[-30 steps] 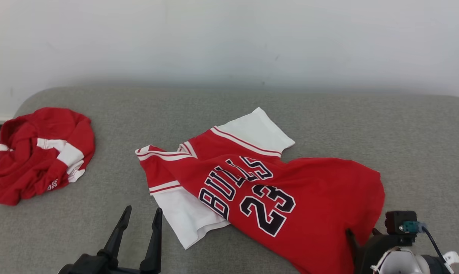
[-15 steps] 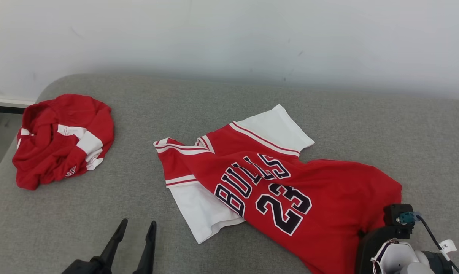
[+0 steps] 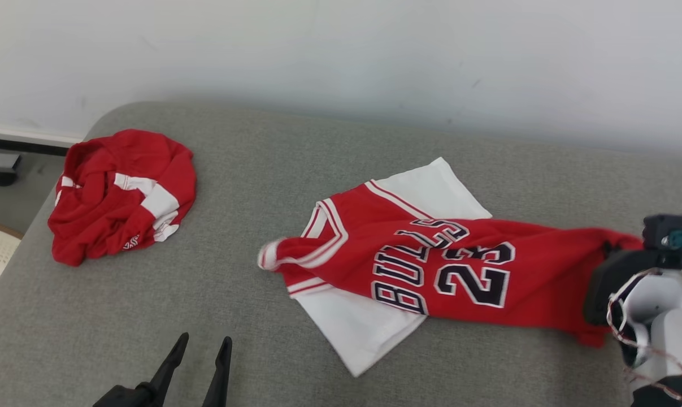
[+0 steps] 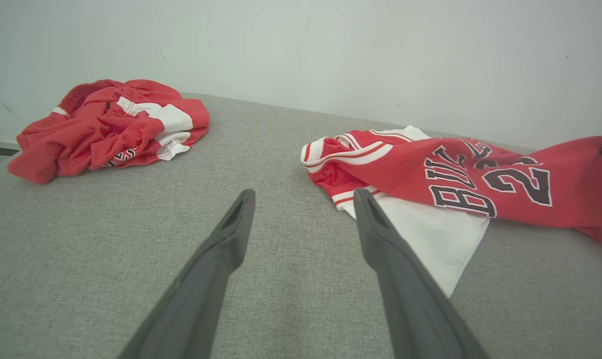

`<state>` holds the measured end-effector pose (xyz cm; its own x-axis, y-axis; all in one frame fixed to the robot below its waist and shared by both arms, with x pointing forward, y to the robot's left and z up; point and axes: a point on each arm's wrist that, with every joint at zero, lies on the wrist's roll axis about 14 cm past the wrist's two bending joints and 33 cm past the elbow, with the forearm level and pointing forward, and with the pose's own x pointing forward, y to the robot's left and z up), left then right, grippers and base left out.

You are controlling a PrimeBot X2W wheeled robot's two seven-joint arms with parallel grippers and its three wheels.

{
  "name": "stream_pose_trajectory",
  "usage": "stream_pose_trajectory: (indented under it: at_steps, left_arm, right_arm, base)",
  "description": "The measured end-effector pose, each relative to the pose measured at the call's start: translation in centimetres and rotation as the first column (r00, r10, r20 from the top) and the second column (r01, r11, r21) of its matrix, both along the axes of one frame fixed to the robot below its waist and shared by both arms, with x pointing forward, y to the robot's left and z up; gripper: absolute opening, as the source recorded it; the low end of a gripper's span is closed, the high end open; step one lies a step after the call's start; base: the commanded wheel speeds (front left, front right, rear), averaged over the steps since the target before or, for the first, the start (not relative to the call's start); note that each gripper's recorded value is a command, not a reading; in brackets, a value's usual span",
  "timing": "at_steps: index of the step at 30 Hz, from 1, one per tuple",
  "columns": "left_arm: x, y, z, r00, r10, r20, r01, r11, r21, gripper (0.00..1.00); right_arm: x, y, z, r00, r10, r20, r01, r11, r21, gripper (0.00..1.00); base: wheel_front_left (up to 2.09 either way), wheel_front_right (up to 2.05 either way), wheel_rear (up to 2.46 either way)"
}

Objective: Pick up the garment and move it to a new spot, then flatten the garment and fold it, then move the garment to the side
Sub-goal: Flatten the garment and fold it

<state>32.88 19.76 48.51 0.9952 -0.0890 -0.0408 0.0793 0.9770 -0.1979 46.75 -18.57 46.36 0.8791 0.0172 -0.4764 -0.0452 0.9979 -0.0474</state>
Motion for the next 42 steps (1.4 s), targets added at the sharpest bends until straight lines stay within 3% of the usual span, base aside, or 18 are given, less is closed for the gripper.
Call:
stream_pose_trajectory:
  at_steps: [7,8,9,16,23,31,38,39,40,42]
  left_arm:
    - [-0.2,0.0,-0.3,1.000,0.001,-0.014,-0.001,1.000,-0.001,1.00]
    - [-0.1,0.0,-0.3,1.000,0.003,-0.016,-0.003,1.000,0.000,1.00]
    - [-0.1,0.1,-0.5,1.000,0.005,-0.021,-0.005,1.000,0.000,1.00]
    - [0.1,-0.2,-1.2,0.999,0.009,-0.045,-0.009,1.000,-0.009,1.00]
    - [0.5,-1.1,-0.9,0.999,-0.021,-0.027,0.021,1.000,-0.021,1.00]
    - [1.2,-2.6,-0.6,0.997,-0.070,-0.016,0.070,0.997,-0.029,1.00]
    - [1.3,-1.9,-1.2,0.998,-0.050,-0.038,0.049,0.999,-0.024,1.00]
    - [1.3,-1.7,-1.2,0.998,-0.046,-0.038,0.045,0.999,-0.022,1.00]
    - [1.3,-1.6,-1.1,0.998,-0.042,-0.037,0.041,0.999,-0.020,1.00]
    - [1.3,-1.4,-1.2,0.999,-0.036,-0.039,0.035,0.999,-0.018,1.00]
  right_arm:
    - [3.8,-0.5,1.7,0.999,-0.004,0.050,0.006,1.000,-0.031,0.00]
    - [4.6,-0.5,2.4,0.997,0.002,0.079,0.001,0.999,-0.048,0.93]
    - [5.3,-0.5,2.8,0.995,0.002,0.095,0.003,0.999,-0.053,1.00]
    - [6.5,1.5,1.0,0.998,0.037,0.052,-0.035,0.998,-0.044,1.00]
    - [2.9,0.5,-2.1,0.993,0.072,-0.097,-0.085,0.988,-0.130,1.00]
    - [1.5,-3.2,-1.4,0.998,0.011,-0.069,-0.022,0.985,-0.169,1.00]
    - [2.6,-2.2,-3.1,0.995,0.017,-0.101,-0.031,0.989,-0.142,1.00]
    - [2.7,-1.9,-3.4,0.994,0.022,-0.111,-0.037,0.990,-0.137,0.41]
    - [2.8,-1.4,-3.7,0.993,0.034,-0.116,-0.050,0.989,-0.137,0.00]
    - [2.9,-0.8,-3.8,0.992,0.049,-0.114,-0.063,0.990,-0.129,0.00]
  base:
    - [0.00,0.00,0.00]
    - [0.00,0.00,0.00]
    - [0.00,0.00,0.00]
    - [0.00,0.00,0.00]
    - [0.00,0.00,0.00]
    - [0.00,0.00,0.00]
    - [0.00,0.00,0.00]
    - [0.00,0.00,0.00]
    - [0.00,0.00,0.00]
    - [0.00,0.00,0.00]
